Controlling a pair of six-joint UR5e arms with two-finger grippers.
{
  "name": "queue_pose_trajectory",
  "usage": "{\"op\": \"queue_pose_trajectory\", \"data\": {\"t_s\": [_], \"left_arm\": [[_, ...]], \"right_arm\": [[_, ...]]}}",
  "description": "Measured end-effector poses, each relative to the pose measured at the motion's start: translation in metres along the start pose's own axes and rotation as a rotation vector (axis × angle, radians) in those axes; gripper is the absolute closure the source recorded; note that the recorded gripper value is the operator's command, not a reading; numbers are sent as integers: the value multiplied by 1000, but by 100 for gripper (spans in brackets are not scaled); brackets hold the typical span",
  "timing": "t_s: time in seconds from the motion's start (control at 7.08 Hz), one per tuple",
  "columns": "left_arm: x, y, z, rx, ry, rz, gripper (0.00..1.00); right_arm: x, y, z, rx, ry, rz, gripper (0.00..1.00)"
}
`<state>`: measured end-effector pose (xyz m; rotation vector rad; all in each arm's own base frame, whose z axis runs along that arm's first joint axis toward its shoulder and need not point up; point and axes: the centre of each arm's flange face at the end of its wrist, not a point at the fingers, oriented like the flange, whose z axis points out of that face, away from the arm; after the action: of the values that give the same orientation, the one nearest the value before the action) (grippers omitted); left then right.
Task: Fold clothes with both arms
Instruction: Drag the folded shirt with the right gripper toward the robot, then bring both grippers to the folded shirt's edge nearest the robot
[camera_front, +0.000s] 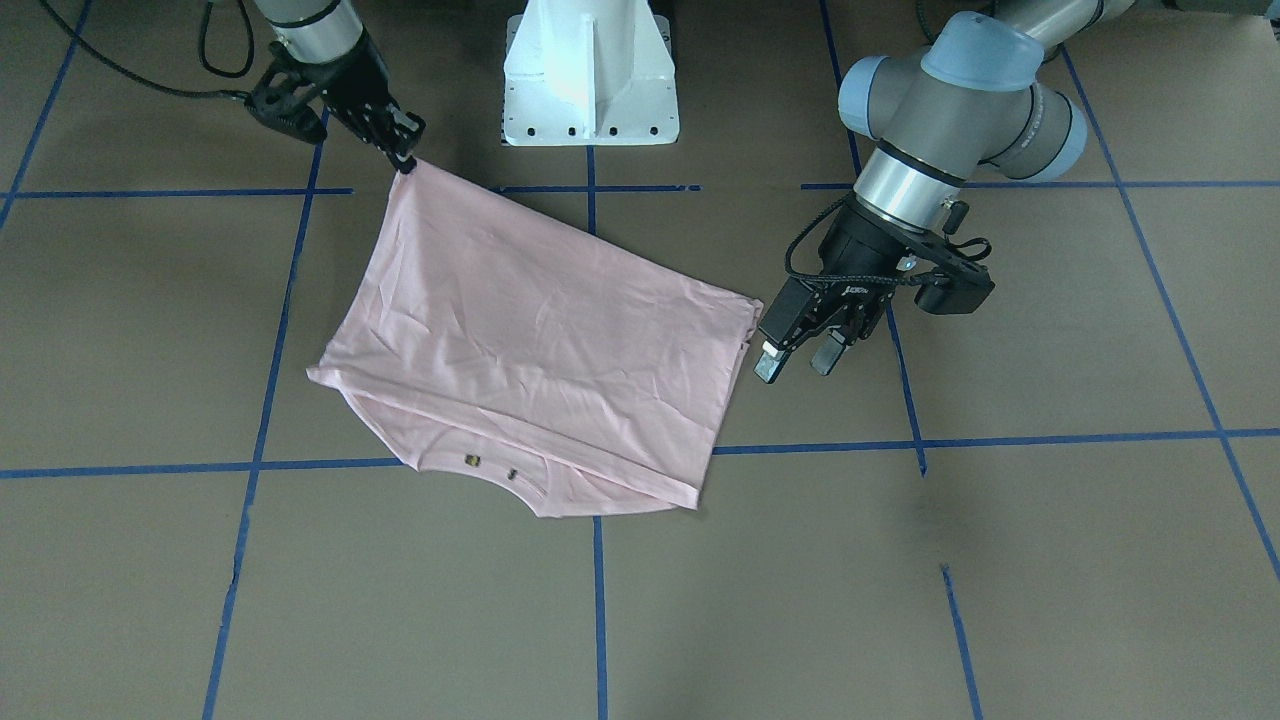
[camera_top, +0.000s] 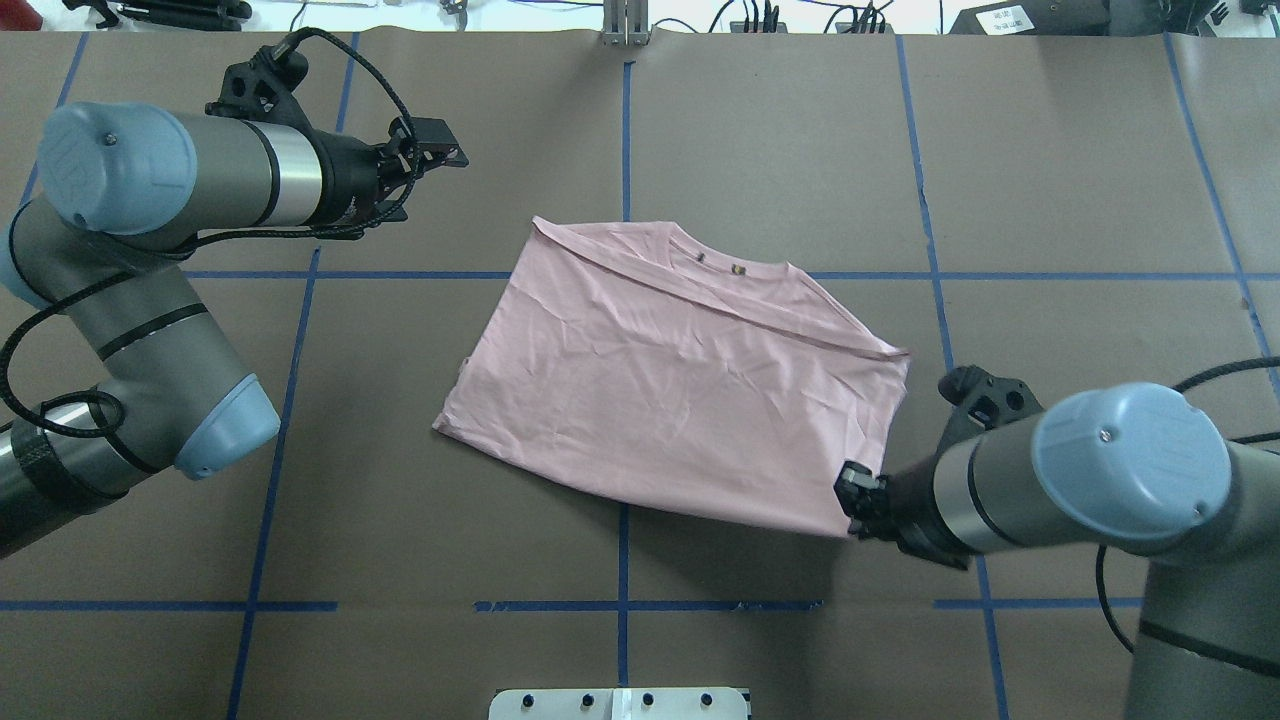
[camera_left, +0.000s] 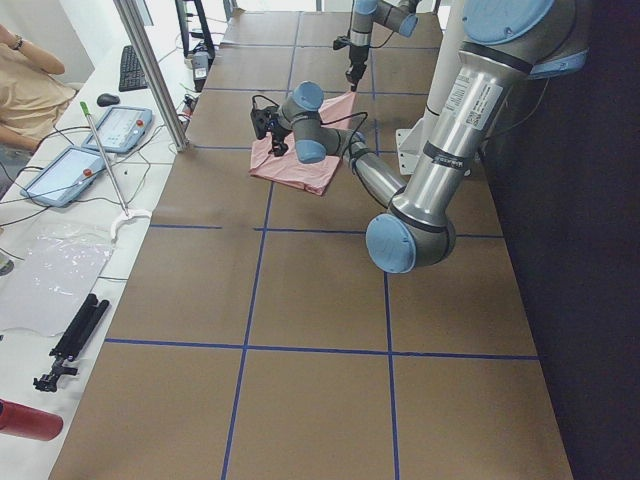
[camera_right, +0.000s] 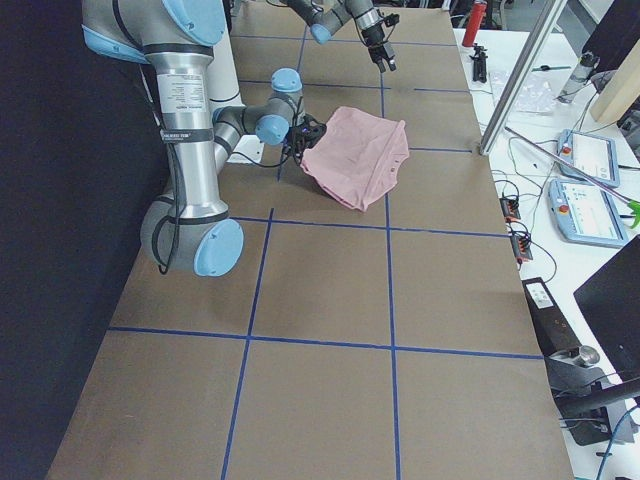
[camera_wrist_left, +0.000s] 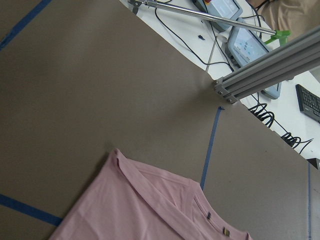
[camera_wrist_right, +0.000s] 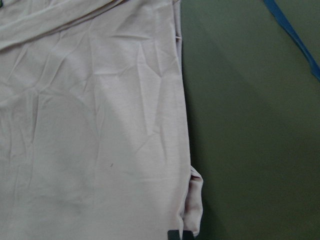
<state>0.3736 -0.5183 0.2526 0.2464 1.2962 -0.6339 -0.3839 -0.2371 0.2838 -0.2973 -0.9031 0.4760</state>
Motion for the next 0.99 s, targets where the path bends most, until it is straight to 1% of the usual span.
{"op": "queue_pose_trajectory", "data": {"t_s": [0.14, 0.28, 0.42, 0.56, 0.71, 0.85, 0.99], "left_arm": [[0, 4, 0, -20, -2, 1, 0], [0, 13, 2, -60, -5, 4, 0], [1, 30, 3, -106, -6, 10, 0], [1, 59, 8, -155, -34, 18, 0], [-2, 96, 13, -202, -99, 25, 2], [-8, 134, 7, -246, -157, 38, 4], [-22, 169, -2, -284, -222, 40, 6]], "right_arm": [[23, 46, 5, -100, 65, -2, 0], [42, 81, 16, -164, 132, 16, 0], [54, 101, 28, -184, 175, 27, 0], [56, 106, 35, -174, 183, 31, 0], [49, 102, 34, -149, 157, 40, 0], [31, 87, 25, -120, 102, 61, 0], [2, 65, 7, -86, 15, 94, 0]]}}
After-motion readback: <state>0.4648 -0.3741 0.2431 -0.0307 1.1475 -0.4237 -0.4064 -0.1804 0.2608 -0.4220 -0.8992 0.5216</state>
